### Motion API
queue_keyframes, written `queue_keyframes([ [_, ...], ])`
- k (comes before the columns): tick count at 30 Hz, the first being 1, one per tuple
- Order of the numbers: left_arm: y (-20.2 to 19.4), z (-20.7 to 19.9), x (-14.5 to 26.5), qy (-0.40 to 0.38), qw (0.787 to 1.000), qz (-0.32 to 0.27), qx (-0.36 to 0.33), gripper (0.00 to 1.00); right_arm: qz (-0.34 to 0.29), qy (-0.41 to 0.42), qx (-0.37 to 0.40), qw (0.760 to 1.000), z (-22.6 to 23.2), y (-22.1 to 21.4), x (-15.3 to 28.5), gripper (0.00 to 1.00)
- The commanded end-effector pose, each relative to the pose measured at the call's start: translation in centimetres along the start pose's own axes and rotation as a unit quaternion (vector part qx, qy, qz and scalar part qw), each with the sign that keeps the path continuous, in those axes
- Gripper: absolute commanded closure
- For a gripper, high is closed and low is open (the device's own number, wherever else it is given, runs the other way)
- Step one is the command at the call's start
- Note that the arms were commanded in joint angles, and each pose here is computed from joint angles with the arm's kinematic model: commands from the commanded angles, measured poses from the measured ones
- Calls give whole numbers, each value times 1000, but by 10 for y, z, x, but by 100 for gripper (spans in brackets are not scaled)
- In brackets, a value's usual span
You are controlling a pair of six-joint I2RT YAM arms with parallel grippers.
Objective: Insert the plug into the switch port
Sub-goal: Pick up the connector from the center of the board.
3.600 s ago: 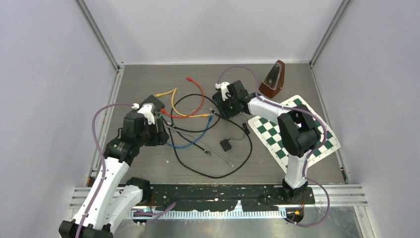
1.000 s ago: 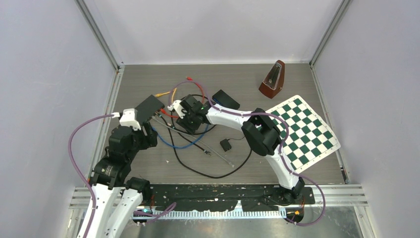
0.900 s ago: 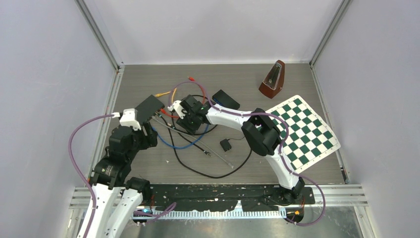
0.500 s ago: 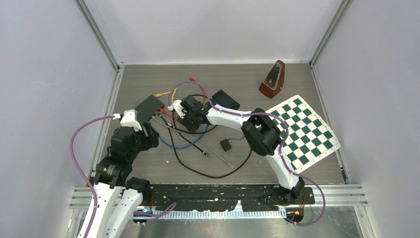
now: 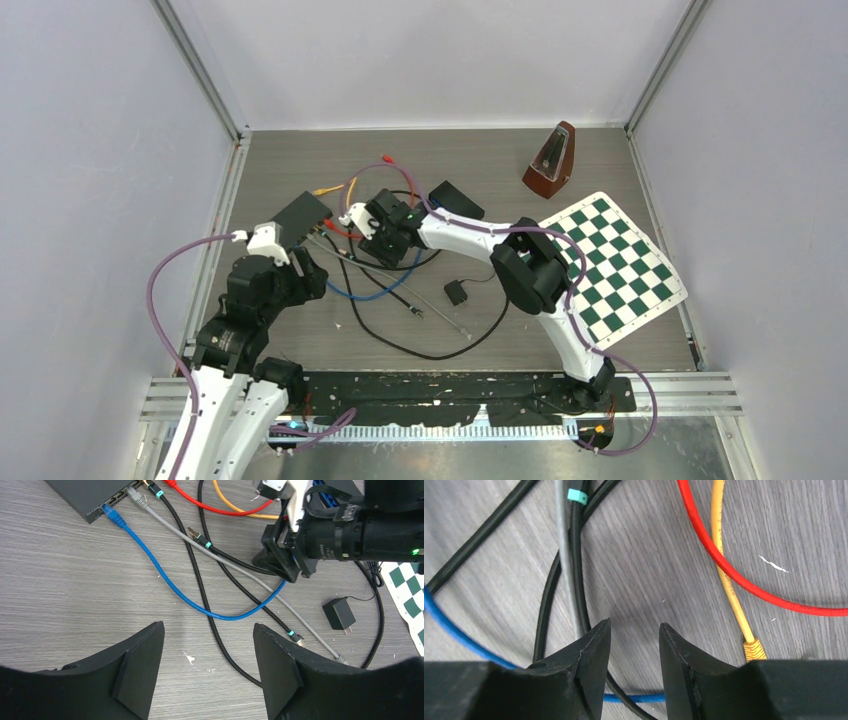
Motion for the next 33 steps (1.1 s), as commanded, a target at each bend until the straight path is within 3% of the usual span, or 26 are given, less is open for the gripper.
queue_keyframes([
  [1,9,-1,-1,-2,1000,-15,-12,31,-67,24,23,997,-7,35,55,52],
  [8,9,-2,-2,-8,1000,-19,-15,31,-48,81,37,995,9,15,47,49],
  [26,4,-6,-14,-15,1000,1,2,32,13,23,35,999,-3,-18,6,52],
  [28,7,-6,-14,-9,1000,2,5,32,4,17,37,999,-4,-12,10,58],
  [33,29,-9,-13,9,1000,-11,18,33,-59,7,44,997,-6,19,39,89],
])
Point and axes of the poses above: each gripper's point midway between its finger pads, its own x axis back along the fingers, its own z axis along the line the jaws close on, y = z × x, the point moved 5 cm from there along x, back along the fingers, and after that the axes turned 2 degrees about -x, right-handed, at the moved point
